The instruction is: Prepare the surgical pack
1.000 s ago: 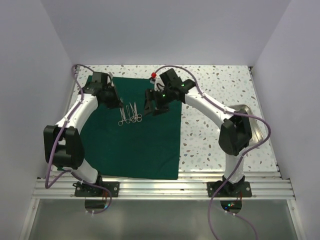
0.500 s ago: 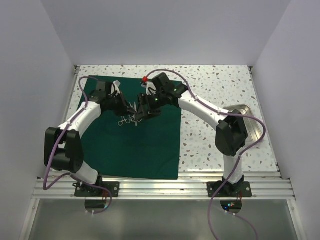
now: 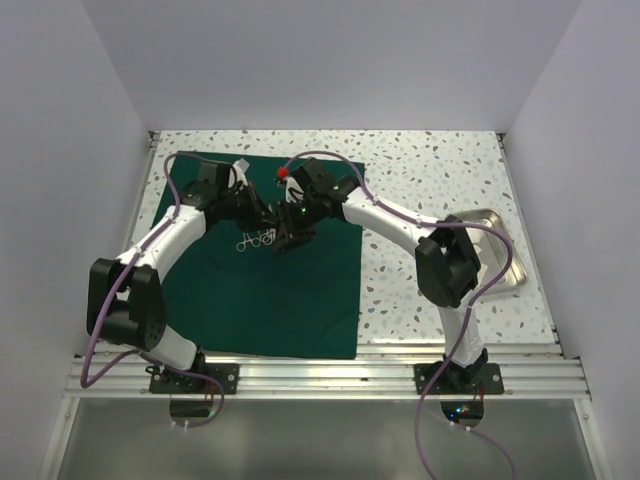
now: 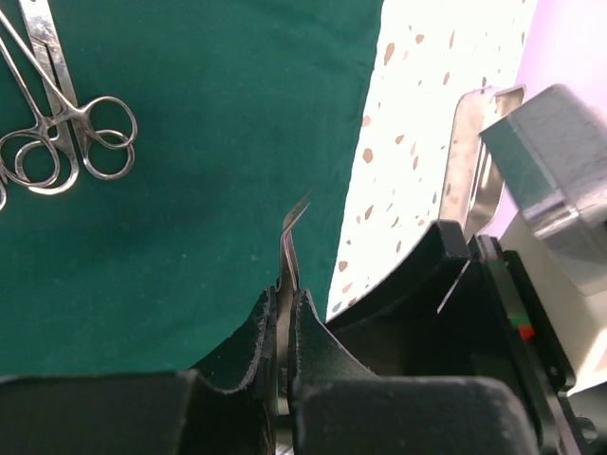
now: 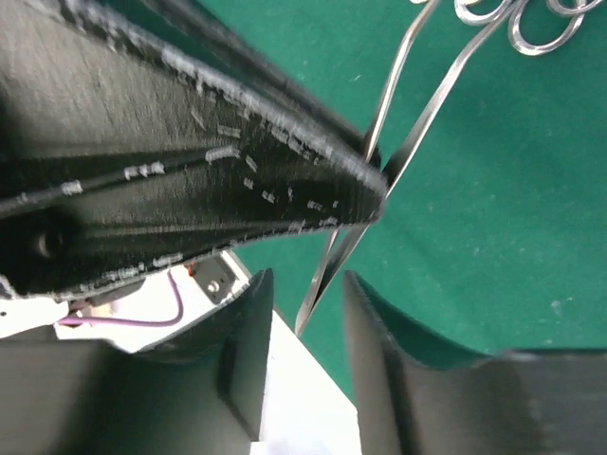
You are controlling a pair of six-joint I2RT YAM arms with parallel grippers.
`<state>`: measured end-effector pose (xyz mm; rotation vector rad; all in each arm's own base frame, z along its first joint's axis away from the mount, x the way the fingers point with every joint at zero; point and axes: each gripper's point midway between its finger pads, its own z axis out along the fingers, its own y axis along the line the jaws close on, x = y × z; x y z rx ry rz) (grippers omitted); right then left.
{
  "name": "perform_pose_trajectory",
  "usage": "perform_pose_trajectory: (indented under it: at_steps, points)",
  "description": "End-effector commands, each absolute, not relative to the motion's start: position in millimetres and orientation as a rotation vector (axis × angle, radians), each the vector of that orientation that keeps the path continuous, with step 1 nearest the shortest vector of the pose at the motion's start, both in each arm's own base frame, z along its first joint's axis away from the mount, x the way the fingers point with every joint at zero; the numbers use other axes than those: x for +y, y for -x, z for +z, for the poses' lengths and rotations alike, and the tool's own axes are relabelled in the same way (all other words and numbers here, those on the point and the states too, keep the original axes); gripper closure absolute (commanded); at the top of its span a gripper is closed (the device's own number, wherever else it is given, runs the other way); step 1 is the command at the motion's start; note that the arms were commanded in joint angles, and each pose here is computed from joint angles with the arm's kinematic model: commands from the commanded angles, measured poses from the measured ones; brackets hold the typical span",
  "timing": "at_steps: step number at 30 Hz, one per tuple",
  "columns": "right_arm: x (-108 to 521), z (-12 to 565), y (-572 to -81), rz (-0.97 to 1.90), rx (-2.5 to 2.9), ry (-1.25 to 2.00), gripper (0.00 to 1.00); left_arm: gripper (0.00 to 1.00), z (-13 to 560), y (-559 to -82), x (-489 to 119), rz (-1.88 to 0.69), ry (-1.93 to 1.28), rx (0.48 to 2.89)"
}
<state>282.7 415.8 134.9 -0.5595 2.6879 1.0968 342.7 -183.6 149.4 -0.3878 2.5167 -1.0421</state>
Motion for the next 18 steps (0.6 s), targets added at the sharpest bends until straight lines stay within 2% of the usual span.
perform_pose_trajectory:
  at_steps: [1,3,4,7,8,11,14,17,18]
  points:
    - [420,147,-298,1.051,2.643,0.521,0.7,1.0,174,-344,-191,-1.1,0.334,2.439]
    - [417,142,-301,1.013,2.664,0.507,0.86,1.0,173,-345,-190,-1.096,0.326,2.442]
    - [413,139,-306,0.96,2.673,0.498,0.97,1.0,174,-346,-191,-1.097,0.313,2.438]
    - [394,130,-311,0.849,2.718,0.484,1.0,0.67,178,-355,-186,-1.05,0.292,2.415]
    - [386,132,-313,0.818,2.714,0.47,1.0,0.48,175,-359,-182,-1.016,0.291,2.422]
    - [343,119,-322,0.697,2.78,0.389,1.0,0.32,173,-383,-157,-0.875,0.293,2.421]
    - [282,114,-328,0.543,2.837,0.322,1.0,0.31,162,-407,-136,-0.733,0.307,2.442]
    - [202,114,-335,0.266,2.856,0.273,1.0,0.34,142,-423,-127,-0.641,0.341,2.491]
    - [155,115,-336,0.086,2.863,0.216,1.0,0.34,137,-427,-123,-0.589,0.357,2.502]
